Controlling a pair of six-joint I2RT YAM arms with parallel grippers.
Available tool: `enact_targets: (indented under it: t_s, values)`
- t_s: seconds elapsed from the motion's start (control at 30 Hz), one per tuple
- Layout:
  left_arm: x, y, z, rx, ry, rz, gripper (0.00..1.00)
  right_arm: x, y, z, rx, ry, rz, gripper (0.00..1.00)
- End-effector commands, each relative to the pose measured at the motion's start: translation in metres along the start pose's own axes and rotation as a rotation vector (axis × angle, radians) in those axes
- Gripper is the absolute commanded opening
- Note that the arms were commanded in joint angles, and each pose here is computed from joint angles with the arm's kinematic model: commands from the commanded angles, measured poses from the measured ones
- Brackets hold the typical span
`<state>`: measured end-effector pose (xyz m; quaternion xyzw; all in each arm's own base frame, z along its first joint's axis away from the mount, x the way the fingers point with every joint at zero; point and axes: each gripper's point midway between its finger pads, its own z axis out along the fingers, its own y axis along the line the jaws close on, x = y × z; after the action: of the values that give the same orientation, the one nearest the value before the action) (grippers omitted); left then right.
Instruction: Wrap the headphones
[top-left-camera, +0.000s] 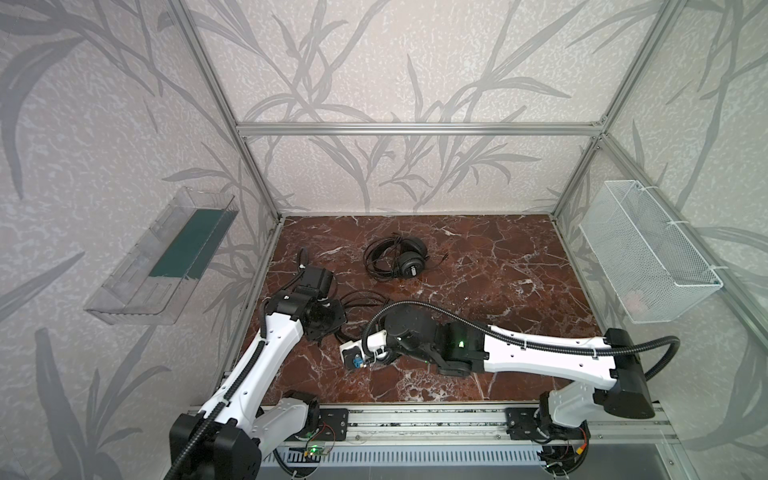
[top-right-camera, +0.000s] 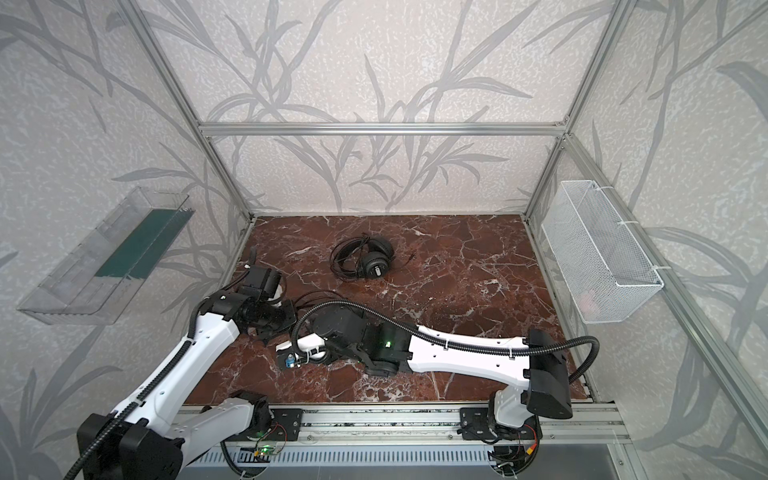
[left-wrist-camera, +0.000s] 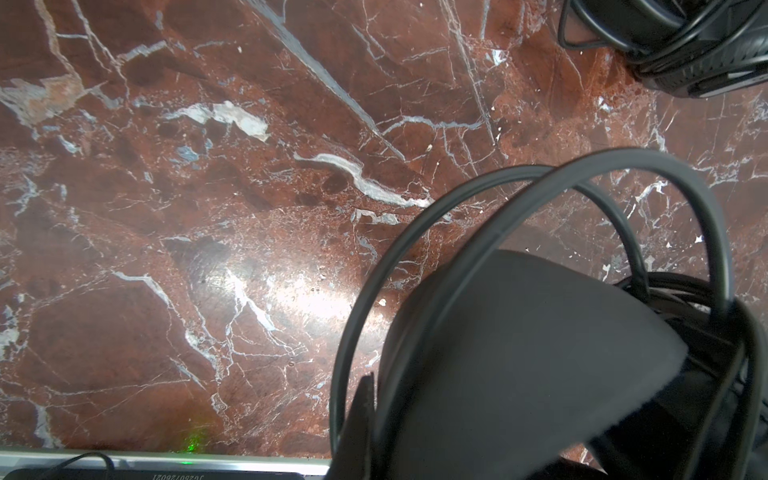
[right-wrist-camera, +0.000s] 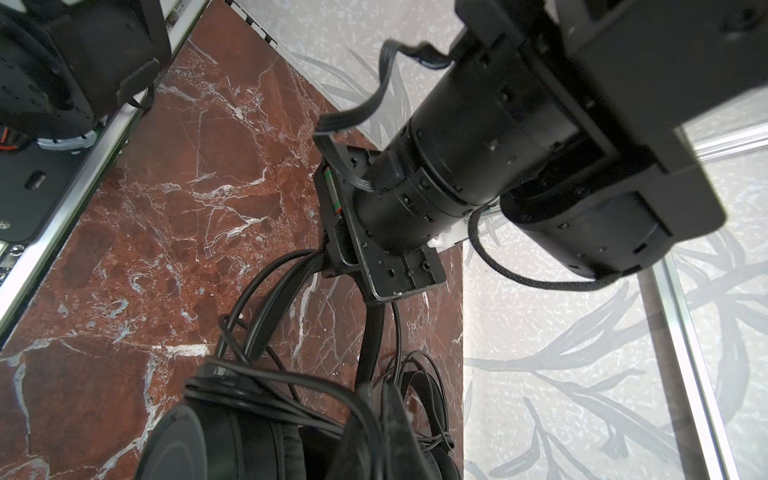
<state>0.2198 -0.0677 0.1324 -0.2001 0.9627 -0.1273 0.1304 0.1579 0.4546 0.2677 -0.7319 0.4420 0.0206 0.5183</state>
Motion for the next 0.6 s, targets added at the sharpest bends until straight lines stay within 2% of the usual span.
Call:
enact_targets:
  t_s: [0.0,0.33,0.57]
  values:
    - [0.0,-0.018,-0.015,0.09,-0.014,0.042,0.0,-0.008,-0.022,-0.012,0.01,-0.077,0.102,0.0]
    - [0.011,-0.032,-0.036,0.191,-0.016,0.091,0.0,-0.003,-0.004,-0.024,-0.19,-0.127,0.243,0.0]
    - [0.012,-0.034,-0.04,0.205,-0.016,0.111,0.0,0.0,0.003,-0.03,-0.257,-0.131,0.31,0.0]
